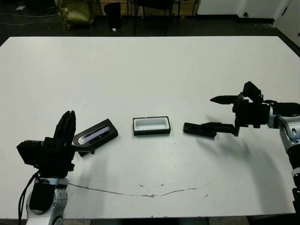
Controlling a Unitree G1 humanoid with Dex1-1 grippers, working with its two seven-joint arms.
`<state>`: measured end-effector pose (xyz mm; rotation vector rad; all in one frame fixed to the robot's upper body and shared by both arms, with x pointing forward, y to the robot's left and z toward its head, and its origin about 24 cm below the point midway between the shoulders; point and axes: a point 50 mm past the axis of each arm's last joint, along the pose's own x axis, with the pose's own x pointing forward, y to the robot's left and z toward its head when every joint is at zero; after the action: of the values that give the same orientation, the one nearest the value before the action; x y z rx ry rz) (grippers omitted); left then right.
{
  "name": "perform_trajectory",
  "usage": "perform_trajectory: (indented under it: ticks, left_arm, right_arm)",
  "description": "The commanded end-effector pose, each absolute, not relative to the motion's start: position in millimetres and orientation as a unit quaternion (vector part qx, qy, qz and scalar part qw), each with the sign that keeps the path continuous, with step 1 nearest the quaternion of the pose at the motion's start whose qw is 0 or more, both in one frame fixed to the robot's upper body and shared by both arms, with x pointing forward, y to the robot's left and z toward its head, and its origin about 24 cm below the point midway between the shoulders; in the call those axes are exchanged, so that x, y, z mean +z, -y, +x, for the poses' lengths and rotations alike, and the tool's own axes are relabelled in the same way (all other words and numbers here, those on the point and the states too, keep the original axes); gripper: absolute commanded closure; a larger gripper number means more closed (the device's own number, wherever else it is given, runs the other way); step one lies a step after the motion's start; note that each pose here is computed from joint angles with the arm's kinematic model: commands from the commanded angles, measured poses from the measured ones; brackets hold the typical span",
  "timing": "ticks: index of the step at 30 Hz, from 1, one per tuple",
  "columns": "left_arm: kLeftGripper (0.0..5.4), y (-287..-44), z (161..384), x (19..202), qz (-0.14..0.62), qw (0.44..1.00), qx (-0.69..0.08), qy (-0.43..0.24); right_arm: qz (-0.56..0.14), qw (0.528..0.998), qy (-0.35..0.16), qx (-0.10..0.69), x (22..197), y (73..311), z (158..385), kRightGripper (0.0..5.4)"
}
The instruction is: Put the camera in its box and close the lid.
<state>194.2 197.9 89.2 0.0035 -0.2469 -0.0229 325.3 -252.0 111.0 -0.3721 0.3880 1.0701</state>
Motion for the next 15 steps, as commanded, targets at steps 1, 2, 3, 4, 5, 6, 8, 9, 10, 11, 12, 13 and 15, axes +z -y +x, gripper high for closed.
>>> perform_trajectory:
  ticks: [1,2,3,4,5,6,8,9,10,11,12,13,15]
  left_arm:
    - [5.40,-200,192,82.4,0.003,0.994,-0.005,0.105]
    - [5.40,-200,192,82.5,0.004,0.994,-0.004,0.105]
    - [5.40,-199,192,82.4,0.002,0.994,-0.006,0.106]
    - [5.40,-199,192,82.4,0.001,0.994,-0.007,0.106]
    - [5.40,-199,193,82.4,0.000,0.994,-0.007,0.105]
    - [5.40,-199,193,82.4,-0.001,0.994,-0.007,0.105]
    - [5.40,-199,192,82.4,-0.005,0.994,-0.008,0.105]
    - [5.40,-199,192,82.3,-0.006,0.994,-0.008,0.105]
    - [5.40,-199,192,82.3,-0.007,0.994,-0.009,0.105]
    - [5.40,-200,192,82.2,-0.007,0.994,-0.010,0.106]
    - [5.40,-200,192,82.1,-0.006,0.994,-0.010,0.106]
    - [5.40,-200,192,82.1,-0.003,0.994,-0.009,0.105]
    - [5.40,-200,192,82.0,0.002,0.994,-0.008,0.105]
  right_arm:
    - [-0.176,0.820,-0.197,0.507,106.3,252,325,0.01]
    - [-0.176,0.820,-0.197,0.507,105.8,252,324,0.01]
    - [-0.175,0.821,-0.196,0.508,105.3,252,324,0.01]
    - [-0.172,0.821,-0.195,0.508,104.4,252,324,0.01]
    - [-0.167,0.822,-0.194,0.509,103.5,252,323,0.01]
    - [-0.162,0.823,-0.192,0.509,102.2,252,323,0.01]
    - [-0.149,0.824,-0.192,0.511,99.7,251,322,0.01]
    - [-0.144,0.825,-0.193,0.511,98.7,251,321,0.01]
    - [-0.141,0.825,-0.194,0.512,97.7,251,321,0.01]
    - [-0.139,0.825,-0.194,0.512,96.5,251,320,0.01]
    - [-0.138,0.825,-0.194,0.513,95.6,250,319,0.01]
    - [-0.134,0.826,-0.195,0.512,94.1,250,318,0.01]
    - [-0.124,0.826,-0.196,0.514,90.5,250,316,0.01]
